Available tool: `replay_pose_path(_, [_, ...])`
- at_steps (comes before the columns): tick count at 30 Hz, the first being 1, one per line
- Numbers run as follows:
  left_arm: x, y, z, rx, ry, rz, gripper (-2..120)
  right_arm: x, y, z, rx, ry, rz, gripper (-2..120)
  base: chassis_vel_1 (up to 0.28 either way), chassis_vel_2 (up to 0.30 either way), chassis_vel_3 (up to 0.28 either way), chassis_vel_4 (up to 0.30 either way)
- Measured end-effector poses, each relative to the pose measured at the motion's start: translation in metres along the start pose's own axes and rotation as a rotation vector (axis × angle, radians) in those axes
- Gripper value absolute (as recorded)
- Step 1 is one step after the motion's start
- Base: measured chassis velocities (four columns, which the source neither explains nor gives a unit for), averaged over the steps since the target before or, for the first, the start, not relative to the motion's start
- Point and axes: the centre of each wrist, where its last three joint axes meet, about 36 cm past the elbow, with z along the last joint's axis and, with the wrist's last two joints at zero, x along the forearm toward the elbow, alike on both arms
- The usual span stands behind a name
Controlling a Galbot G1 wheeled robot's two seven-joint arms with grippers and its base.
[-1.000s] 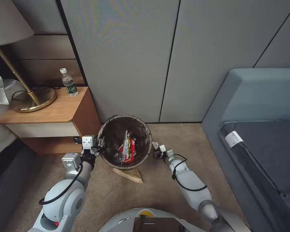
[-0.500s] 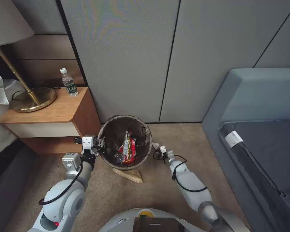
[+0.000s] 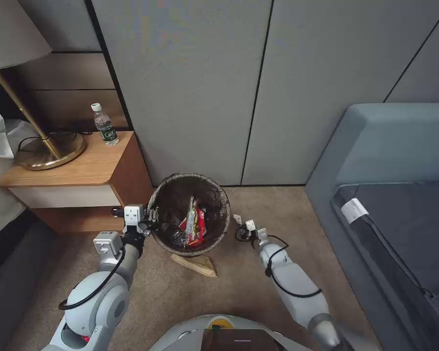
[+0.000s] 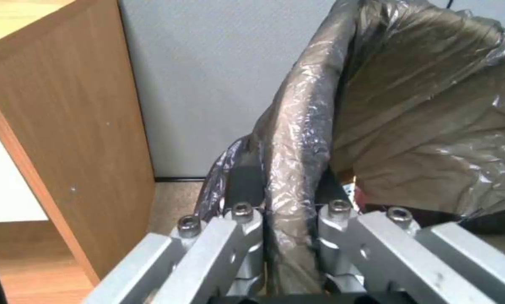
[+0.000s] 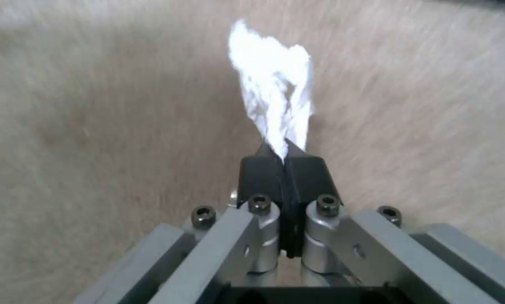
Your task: Pick up the trash bin, then pick up the garbage from the floor and place it into the trash bin.
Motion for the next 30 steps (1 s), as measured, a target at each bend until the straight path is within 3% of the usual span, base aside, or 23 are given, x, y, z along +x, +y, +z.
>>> replay_pose_path(8, [-0.001,0.0,0.0,0.003,-0.004,0.0,7,0.055,-0.01,-0.069,-0.01,-0.129,0.002,0,0.0,0.0,0.0,0.0])
replay_pose_path(18, [-0.001,0.001,0.0,0.002,-0.003,-0.008,7,0.117,-0.014,-0.11,0.023,-0.27,0.014,0,0.0,0.0,0.0,0.0])
replay_pose_path(25, [-0.001,0.001,0.0,0.001,-0.002,-0.008,7,0.164,-0.002,-0.147,0.037,-0.375,-0.013,0,0.0,0.0,0.0,0.0])
replay_pose_path(29, [-0.002,0.0,0.001,0.001,0.007,-0.004,7,0.217,0.006,-0.195,0.051,-0.469,-0.079,0,0.0,0.0,0.0,0.0])
replay_pose_path(30, [-0.002,0.0,0.001,0.001,0.007,-0.004,7,0.217,0.006,-0.195,0.051,-0.469,-0.079,0,0.0,0.0,0.0,0.0])
